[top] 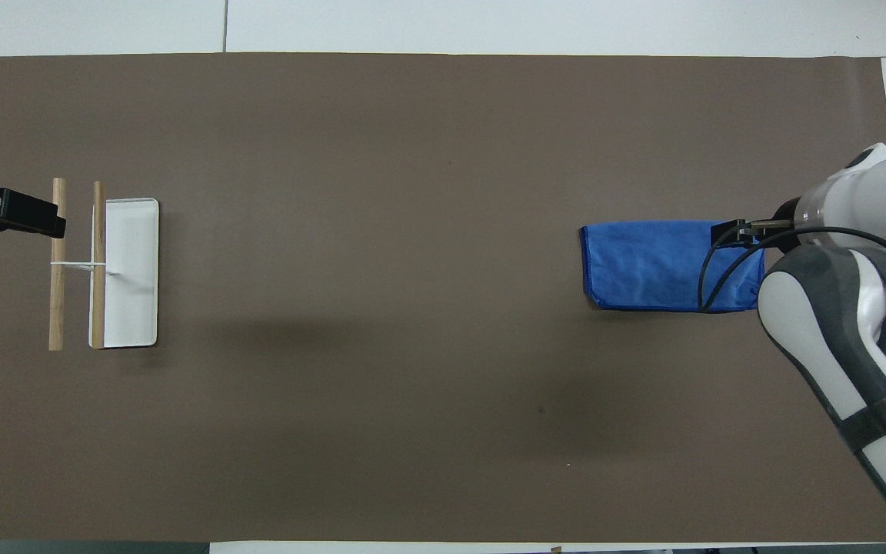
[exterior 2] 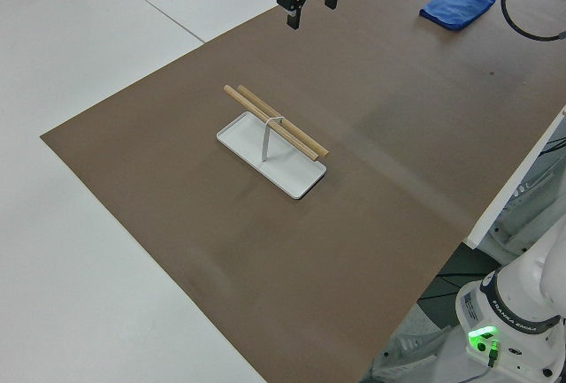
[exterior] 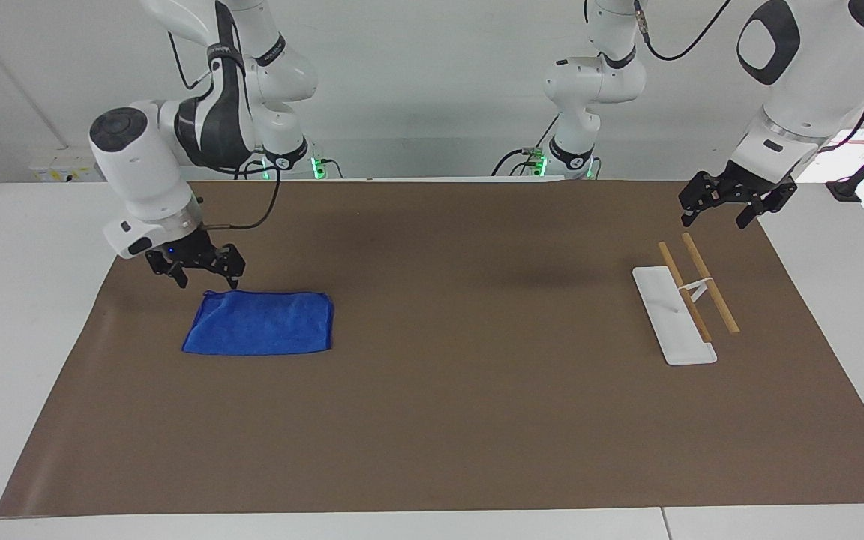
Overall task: Right arm passes towel to left arm to hang
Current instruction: 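Close the right gripper on the blue towel's edge, then lift the towel with the right gripper toward the table's middle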
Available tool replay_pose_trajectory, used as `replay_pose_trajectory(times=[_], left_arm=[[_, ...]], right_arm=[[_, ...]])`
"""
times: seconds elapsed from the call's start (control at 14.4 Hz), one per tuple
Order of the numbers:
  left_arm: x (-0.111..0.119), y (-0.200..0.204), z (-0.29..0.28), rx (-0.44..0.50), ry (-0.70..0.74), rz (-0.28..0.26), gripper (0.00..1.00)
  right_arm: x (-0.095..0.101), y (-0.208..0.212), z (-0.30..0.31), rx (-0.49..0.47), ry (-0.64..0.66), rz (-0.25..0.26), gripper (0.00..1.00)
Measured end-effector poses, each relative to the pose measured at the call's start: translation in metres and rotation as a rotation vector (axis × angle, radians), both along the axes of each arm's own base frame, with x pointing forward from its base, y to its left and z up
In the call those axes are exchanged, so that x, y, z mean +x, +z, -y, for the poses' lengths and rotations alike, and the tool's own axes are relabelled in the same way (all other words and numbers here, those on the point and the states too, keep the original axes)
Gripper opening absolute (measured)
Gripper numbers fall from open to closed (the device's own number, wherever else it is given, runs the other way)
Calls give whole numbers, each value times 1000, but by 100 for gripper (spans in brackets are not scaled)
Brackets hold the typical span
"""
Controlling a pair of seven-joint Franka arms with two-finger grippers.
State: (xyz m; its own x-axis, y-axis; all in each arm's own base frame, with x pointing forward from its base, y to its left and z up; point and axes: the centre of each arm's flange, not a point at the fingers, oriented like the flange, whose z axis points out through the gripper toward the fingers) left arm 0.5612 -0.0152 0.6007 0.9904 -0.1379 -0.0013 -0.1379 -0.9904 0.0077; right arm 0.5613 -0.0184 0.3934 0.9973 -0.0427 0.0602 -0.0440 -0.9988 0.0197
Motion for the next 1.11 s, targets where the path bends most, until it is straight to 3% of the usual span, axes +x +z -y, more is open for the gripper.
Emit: replay_pose_trajectory(times=[0.28,0.62,0.69,0.97,1.11], left_arm=[[0,0,0,0,0,0,100],[0,0,0,0,0,0,100],[0,0,0,0,0,0,100],[0,0,0,0,0,0,100],[0,0,0,0,0,0,100]], right_arm=[[-8,-59,0,-3,59,7,100],[-15,-97,2,-2,64,-7,98],[-15,-101,2,-2,64,-8,94],[-16,-106,1,3,60,-3,47],[-15,-104,1,16,45,2,28]])
